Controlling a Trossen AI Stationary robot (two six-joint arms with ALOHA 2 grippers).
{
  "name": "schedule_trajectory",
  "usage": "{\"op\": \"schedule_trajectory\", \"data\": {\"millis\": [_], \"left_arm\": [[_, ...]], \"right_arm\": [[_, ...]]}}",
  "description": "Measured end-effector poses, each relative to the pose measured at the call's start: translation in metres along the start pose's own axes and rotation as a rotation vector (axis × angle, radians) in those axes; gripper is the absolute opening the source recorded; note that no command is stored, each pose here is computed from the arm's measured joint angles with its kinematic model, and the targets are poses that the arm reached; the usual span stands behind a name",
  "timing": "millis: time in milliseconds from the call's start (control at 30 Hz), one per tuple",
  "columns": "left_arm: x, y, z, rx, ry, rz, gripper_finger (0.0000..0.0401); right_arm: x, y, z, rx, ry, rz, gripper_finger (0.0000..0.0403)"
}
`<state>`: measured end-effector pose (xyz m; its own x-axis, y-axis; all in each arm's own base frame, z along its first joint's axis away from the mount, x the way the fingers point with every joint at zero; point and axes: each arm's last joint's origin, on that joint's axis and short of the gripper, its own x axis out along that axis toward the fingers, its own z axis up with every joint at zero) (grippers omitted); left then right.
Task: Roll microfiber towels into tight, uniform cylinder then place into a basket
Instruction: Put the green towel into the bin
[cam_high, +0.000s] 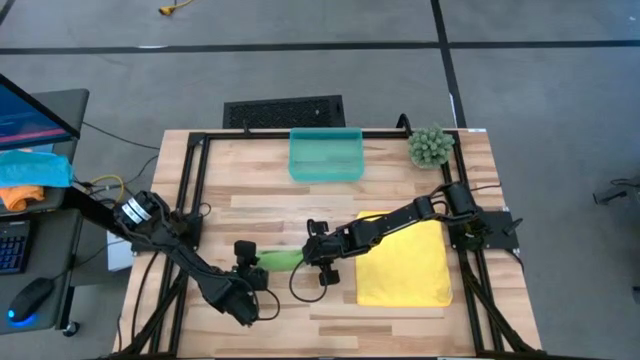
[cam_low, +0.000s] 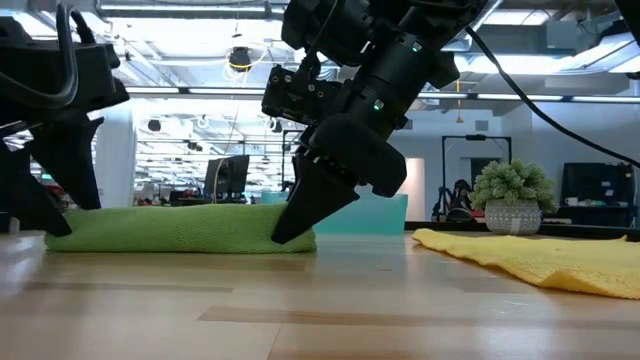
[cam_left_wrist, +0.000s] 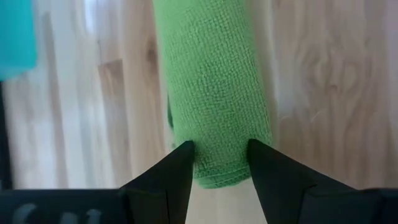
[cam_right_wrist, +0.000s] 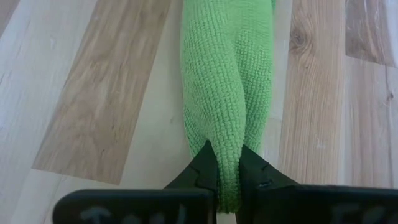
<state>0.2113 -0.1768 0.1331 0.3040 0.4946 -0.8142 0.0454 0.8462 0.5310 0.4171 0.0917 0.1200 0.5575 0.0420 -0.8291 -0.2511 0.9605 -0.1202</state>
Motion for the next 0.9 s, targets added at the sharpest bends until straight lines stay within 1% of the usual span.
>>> {"op": "schedule_trajectory", "data": {"millis": [167,233,333,433,600,733,800,900], "left_arm": [[-0.021,0.01,0.001,-0.01,0.022,0.036,0.0148],[-0.03,0.014,0.0,-0.024,0.001,0.064,0.0148],[-0.038,0.014,0.002,-0.035,-0.05,0.076,0.0148],[-0.039,0.013,0.003,-0.016,-0.035,0.047,0.0148],[-0.033,0.015,0.012,-0.062,-0.036,-0.004,0.0148],[-0.028,0.017,0.018,-0.082,-0.006,-0.072,0.0149],[-0.025,0.017,0.021,-0.089,-0.01,-0.101,0.0154],[-0.02,0.016,0.022,-0.102,-0.025,-0.116,0.0173]], "right_arm": [[0.0,0.0,0.0,0.0,0.001,0.002,0.0037],[0.0,0.0,0.0,0.0,0.002,0.002,0.0037],[0.0,0.0,0.0,0.0,0.002,0.002,0.0037],[0.0,0.0,0.0,0.005,0.002,0.003,0.0037],[0.0,0.0,0.0,0.009,0.003,0.003,0.0037],[0.0,0.0,0.0,0.009,0.003,0.003,0.0037],[0.0,0.0,0.0,0.009,0.003,0.003,0.0037],[0.0,0.0,0.0,0.008,0.003,0.003,0.0037]]}}
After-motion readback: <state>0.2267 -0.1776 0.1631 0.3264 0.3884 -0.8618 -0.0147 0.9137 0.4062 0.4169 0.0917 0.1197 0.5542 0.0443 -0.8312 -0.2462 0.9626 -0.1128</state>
